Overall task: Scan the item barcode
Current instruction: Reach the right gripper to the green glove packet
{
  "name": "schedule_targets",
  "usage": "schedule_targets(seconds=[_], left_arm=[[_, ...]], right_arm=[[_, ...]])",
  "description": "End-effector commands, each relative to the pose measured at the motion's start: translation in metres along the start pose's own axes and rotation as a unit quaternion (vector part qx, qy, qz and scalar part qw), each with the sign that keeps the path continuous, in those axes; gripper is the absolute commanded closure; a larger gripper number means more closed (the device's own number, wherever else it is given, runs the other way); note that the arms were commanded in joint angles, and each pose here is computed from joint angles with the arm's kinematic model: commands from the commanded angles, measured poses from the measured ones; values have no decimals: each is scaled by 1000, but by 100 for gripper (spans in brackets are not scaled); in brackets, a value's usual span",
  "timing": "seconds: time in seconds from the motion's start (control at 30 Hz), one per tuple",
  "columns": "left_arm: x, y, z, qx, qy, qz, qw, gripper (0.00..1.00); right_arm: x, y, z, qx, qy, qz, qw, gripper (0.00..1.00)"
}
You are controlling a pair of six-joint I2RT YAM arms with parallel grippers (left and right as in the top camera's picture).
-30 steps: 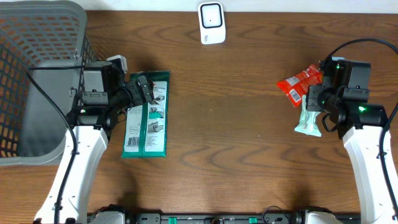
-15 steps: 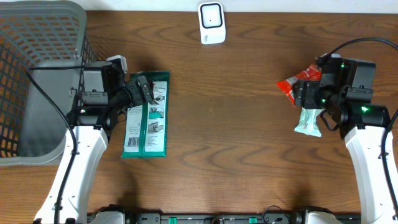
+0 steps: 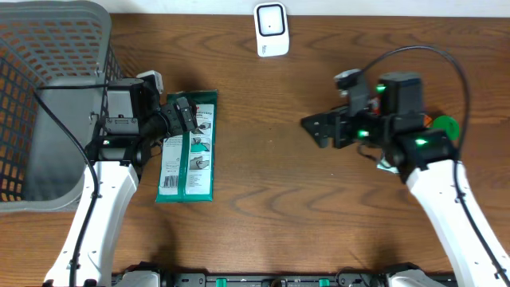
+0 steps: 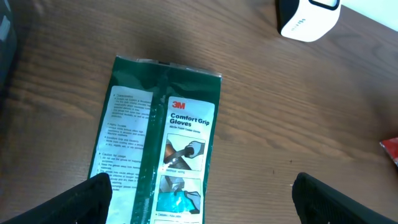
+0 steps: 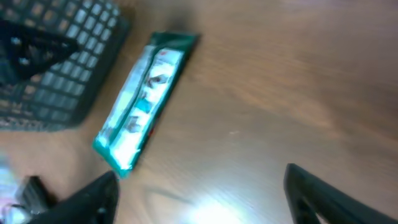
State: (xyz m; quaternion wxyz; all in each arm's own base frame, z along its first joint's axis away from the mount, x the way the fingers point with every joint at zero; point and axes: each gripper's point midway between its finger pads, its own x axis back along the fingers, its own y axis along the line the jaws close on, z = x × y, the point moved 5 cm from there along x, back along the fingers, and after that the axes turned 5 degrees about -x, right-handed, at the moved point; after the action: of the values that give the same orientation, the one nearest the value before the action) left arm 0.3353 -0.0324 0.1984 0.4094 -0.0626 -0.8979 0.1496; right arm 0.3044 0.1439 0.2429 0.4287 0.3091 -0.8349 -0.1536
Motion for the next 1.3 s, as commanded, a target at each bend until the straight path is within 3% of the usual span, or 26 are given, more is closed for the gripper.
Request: schedule_targets(seconds=[0.0, 0.1, 0.13, 0.2, 0.3, 0.33, 0.7, 0.93, 1.27], left_arm=[[3, 2, 2, -3, 8, -7, 1000, 7], [2, 3, 5, -3, 16, -10, 1000, 7], [2, 5, 7, -5, 19, -15, 1000, 12], [3, 14, 10, -3, 24, -51, 998, 30], [5, 33, 15, -2, 32, -127, 991, 70], [5, 38, 17, -3, 38, -147, 988, 76], [-36, 71, 50, -2, 130, -223, 966, 77], [-71, 88, 74, -3, 185, -245, 952, 76], [-96, 97, 105, 4, 247, -238, 939, 76]], right_arm=[[-25, 16, 8, -32, 25, -3, 999, 27], [-51, 31, 16, -14, 45, -13, 999, 37], [-58, 34, 18, -14, 51, -16, 998, 38], [-69, 36, 21, -24, 60, -20, 998, 46], [-84, 35, 25, -38, 70, -21, 997, 55], [-90, 34, 27, -39, 74, -21, 996, 55], [-152, 36, 43, -41, 90, -35, 994, 52], [-199, 44, 63, -14, 94, -60, 994, 45], [-247, 48, 94, -30, 105, -82, 991, 42]])
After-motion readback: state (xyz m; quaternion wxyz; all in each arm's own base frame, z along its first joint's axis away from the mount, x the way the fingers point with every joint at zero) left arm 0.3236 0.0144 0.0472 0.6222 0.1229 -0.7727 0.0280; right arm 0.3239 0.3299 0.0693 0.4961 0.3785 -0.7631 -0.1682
